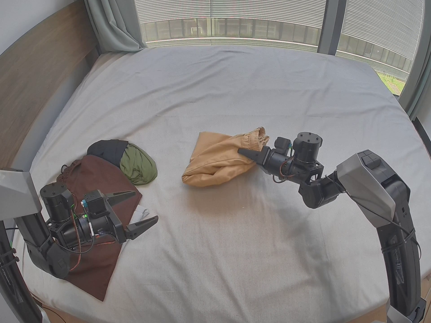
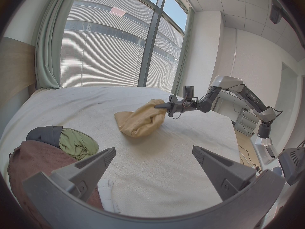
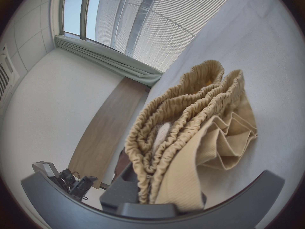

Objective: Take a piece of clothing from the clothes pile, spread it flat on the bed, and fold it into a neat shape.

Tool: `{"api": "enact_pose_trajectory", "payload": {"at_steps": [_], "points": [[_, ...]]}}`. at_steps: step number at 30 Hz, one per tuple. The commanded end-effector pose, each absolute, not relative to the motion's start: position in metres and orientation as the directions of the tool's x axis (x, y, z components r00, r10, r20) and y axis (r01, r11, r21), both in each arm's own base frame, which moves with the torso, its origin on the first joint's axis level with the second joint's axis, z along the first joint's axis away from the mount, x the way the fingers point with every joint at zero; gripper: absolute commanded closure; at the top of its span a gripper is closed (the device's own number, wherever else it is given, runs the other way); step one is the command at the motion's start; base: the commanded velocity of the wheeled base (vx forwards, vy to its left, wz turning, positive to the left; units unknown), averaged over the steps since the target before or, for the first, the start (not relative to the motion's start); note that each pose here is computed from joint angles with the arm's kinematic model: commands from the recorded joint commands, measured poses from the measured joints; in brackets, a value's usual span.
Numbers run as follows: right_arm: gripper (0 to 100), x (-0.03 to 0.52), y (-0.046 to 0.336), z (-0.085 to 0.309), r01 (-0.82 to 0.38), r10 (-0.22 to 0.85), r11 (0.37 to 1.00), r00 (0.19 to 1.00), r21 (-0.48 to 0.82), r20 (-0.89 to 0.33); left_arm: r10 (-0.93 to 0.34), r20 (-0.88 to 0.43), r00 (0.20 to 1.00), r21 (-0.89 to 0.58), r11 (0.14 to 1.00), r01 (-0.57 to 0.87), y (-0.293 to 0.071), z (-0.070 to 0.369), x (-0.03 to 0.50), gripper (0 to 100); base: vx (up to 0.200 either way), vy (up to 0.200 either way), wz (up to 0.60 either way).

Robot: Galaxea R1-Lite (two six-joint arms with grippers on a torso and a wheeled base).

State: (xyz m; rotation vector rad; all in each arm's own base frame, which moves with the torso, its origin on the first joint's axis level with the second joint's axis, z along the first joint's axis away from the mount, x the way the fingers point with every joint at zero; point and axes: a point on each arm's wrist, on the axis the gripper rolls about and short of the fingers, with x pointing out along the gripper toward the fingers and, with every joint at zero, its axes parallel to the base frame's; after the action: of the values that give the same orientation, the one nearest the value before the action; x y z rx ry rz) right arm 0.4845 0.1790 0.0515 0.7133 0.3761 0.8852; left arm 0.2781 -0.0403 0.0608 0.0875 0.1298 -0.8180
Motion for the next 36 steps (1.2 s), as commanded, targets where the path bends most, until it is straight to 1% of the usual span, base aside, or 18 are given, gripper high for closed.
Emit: {"api": "enact_pose_trajectory", "payload": {"at_steps": [1,10,14,21,22,28,34,36], "points": [[100,0.477,0.16,0.031,-0.517,0.788,0.478,0.61,0.711,-0.087,-0.723,-0.148,0.675,0.028,0.679,0.734,-0.041,0.061,0.278,0,0.0,0.0,0.0],[100,0.466,0.153,0.01,-0.497,0.782,0.488,0.615,0.717,-0.105,-0.723,-0.151,0.674,0.026,0.679,0.734,-0.041,0.06,0.278,0,0.0,0.0,0.0],[100,0.464,0.154,-0.005,-0.49,0.782,0.491,0.612,0.721,-0.117,-0.723,-0.151,0.674,0.026,0.679,0.734,-0.041,0.06,0.278,0,0.0,0.0,0.0],[100,0.465,0.155,-0.007,-0.498,0.775,0.497,0.623,0.71,-0.105,-0.723,-0.154,0.674,0.023,0.679,0.734,-0.041,0.059,0.278,0,0.0,0.0,0.0],[0,0.465,0.154,-0.009,-0.493,0.77,0.503,0.629,0.71,-0.108,-0.723,-0.153,0.674,0.024,0.679,0.734,-0.041,0.059,0.279,0,0.0,0.0,0.0],[0,0.466,0.143,-0.014,-0.48,0.756,0.52,0.644,0.707,-0.12,-0.724,-0.154,0.673,0.023,0.678,0.735,-0.041,0.059,0.278,0,0.0,0.0,0.0],[0,0.464,0.118,-0.013,-0.467,0.724,0.565,0.676,0.68,-0.137,-0.724,-0.154,0.673,0.023,0.678,0.735,-0.041,0.059,0.278,0,0.0,0.0,0.0],[0,0.462,0.115,-0.01,-0.467,0.72,0.568,0.681,0.678,-0.133,-0.723,-0.154,0.674,0.023,0.679,0.734,-0.041,0.059,0.278,0,0.0,0.0,0.0]]}}
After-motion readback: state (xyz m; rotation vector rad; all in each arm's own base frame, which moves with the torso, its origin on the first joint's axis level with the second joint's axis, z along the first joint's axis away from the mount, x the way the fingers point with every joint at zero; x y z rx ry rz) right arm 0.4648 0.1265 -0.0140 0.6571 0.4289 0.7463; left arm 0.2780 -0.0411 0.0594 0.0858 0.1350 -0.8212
